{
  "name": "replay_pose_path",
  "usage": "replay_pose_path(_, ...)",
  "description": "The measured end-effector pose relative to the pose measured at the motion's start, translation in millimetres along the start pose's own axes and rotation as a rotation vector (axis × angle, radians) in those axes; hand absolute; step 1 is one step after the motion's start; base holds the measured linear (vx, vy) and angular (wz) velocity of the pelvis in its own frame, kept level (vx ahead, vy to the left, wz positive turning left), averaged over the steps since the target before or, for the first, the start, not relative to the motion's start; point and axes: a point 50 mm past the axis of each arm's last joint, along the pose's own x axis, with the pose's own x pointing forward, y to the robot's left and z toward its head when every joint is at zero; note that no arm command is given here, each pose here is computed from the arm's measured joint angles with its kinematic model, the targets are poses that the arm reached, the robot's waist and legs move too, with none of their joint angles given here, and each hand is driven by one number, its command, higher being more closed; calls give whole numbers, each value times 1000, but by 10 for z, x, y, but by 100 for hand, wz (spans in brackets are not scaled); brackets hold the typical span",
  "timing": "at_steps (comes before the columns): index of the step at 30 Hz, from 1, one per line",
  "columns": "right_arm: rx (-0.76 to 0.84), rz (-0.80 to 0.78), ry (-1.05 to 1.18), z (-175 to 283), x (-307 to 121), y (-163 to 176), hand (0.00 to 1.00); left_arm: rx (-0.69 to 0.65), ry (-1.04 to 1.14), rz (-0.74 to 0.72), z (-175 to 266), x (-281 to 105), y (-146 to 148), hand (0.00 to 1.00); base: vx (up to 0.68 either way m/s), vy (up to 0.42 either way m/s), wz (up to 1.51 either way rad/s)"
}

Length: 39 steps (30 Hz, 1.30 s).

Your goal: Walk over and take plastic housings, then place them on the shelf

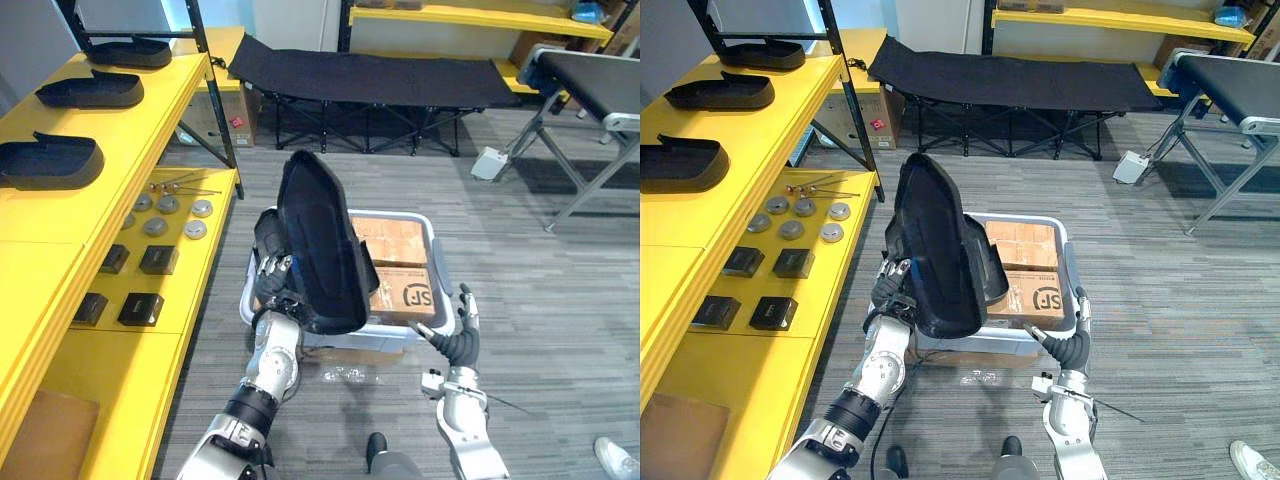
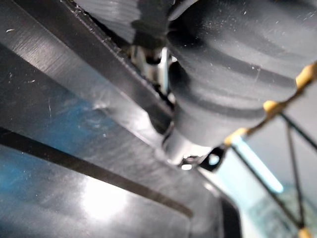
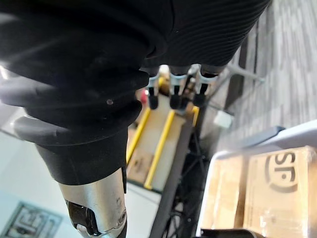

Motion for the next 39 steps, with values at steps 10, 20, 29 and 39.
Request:
replay_pose_path(10, -14, 4, 28, -46, -14, 14, 0, -75, -63, -29, 106, 24, 31, 100, 0, 0, 0)
replay_pose_path(20, -15, -1, 29, -49, -10, 1, 0, -157, -201, 3, 379, -80, 196, 100, -1, 1, 4)
replay_pose_path(29, 22, -12, 21, -48, 50, -122, 0, -252, -425, 63, 964, -418, 714, 100, -6, 0, 14)
replay_pose_path(39, 88, -13, -33, 85, 192, -87, 0, -277, -498, 42, 1166, -672, 893, 100, -10, -4, 10)
